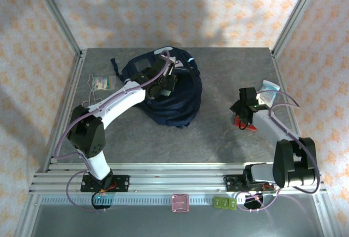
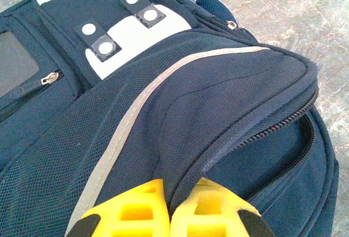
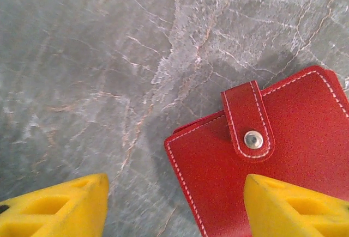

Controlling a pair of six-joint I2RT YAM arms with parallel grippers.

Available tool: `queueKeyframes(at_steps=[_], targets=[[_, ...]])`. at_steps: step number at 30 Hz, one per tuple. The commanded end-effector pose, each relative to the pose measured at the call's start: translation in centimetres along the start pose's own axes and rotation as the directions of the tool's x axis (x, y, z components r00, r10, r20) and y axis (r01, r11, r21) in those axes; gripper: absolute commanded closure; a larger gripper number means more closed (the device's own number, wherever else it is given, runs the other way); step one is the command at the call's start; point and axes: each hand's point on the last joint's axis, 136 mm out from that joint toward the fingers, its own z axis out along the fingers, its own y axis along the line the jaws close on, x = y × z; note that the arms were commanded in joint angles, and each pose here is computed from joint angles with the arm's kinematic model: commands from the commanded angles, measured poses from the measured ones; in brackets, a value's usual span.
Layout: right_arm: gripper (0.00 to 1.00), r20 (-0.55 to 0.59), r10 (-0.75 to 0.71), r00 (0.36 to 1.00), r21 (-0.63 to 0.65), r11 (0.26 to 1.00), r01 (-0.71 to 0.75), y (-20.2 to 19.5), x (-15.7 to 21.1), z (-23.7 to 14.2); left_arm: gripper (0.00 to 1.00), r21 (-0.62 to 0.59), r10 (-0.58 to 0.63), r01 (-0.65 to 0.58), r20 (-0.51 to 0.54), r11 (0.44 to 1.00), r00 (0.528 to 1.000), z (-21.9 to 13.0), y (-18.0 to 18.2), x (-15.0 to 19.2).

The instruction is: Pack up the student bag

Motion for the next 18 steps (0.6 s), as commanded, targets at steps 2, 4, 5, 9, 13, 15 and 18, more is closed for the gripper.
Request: queueKeyframes(at_steps=[2, 4, 5, 9, 13, 15, 18], targets=[[0.35, 0.005, -0.003, 1.0, 0.045, 0.999, 0.003, -0.5, 0.0, 1.9, 1.0, 0.051, -0.053, 0.047, 0.119, 0.998, 0.992, -1.7, -1.0, -3.2], [0.35, -0.008, 0.002, 1.0, 0.033, 0.999, -0.002, -0.3, 0.4, 2.6, 1.0, 0.045, -0.051, 0.046, 0.12, 0.998, 0.991, -1.7, -0.9, -3.1], [0.35, -0.019, 0.003, 1.0, 0.026, 1.0, -0.002, -0.1, 0.6, 3.0, 1.0, 0.043, -0.052, 0.047, 0.121, 0.998, 0.991, -1.8, -0.8, -3.2], [0.4, -0.071, -0.038, 0.997, -0.077, 0.996, 0.032, 2.3, 1.5, 3.8, 1.0, 0.04, -0.052, 0.047, 0.119, 0.998, 0.992, -1.6, -0.8, -3.1], [0.42, -0.108, -0.185, 0.977, -0.157, 0.973, 0.167, 6.0, 3.1, 4.5, 1.0, 0.038, -0.054, 0.05, 0.116, 0.998, 0.992, -1.6, -0.7, -2.9], [0.42, -0.122, -0.251, 0.96, -0.178, 0.957, 0.228, 7.4, 4.0, 5.0, 1.0, 0.037, -0.056, 0.052, 0.117, 0.998, 0.992, -1.6, -0.6, -2.8], [0.43, -0.128, -0.343, 0.93, -0.199, 0.928, 0.315, 9.1, 4.9, 5.1, 1.0, 0.031, -0.056, 0.052, 0.116, 0.998, 0.992, -1.6, -0.5, -2.8]])
